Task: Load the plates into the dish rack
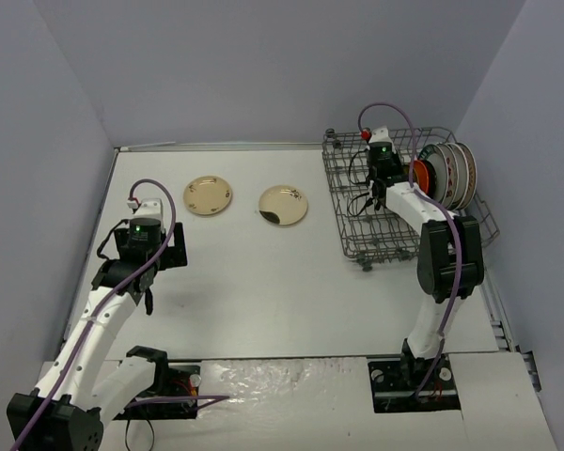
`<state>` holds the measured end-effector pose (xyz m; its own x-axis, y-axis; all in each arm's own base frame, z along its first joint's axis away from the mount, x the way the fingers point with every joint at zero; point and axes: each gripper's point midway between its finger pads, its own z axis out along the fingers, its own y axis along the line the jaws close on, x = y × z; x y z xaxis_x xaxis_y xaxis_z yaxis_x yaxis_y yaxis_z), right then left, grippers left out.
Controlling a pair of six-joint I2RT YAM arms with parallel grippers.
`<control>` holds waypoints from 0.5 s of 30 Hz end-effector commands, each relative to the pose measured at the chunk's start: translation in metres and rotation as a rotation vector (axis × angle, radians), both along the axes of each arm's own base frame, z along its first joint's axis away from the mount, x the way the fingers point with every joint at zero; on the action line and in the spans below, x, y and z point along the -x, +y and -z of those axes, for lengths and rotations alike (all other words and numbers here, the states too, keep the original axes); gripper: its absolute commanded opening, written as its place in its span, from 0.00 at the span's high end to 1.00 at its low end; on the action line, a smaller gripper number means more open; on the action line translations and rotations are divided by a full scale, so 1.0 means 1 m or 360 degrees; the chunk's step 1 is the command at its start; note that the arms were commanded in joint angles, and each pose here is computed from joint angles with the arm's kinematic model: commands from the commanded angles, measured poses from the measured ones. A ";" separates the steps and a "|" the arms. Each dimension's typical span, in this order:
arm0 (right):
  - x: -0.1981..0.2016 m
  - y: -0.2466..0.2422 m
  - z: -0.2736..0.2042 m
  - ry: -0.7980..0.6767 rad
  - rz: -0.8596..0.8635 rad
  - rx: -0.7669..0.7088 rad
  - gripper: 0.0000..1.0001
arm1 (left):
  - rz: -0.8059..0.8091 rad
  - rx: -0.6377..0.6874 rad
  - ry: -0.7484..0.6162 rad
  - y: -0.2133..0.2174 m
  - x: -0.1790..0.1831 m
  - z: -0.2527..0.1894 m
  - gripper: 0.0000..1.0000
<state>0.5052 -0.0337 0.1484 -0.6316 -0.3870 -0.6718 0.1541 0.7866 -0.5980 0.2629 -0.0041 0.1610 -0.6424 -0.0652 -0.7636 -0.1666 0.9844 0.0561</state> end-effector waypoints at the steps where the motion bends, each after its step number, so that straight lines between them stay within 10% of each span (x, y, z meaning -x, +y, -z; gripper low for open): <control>1: -0.016 0.002 -0.019 -0.0197 0.0018 -0.0116 1.00 | -0.0023 -0.0026 -0.0126 0.004 -0.015 -0.022 0.03; 15: 0.006 0.004 -0.056 -0.0323 0.0031 -0.0266 0.49 | -0.0003 -0.0001 -0.0116 0.000 -0.016 -0.021 0.03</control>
<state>0.5030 -0.0302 0.1355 -0.6223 -0.3024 -0.7220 0.1769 0.8442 -0.5060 0.2640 -0.0038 0.1585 -0.6498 -0.0614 -0.7576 -0.1664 0.9840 0.0630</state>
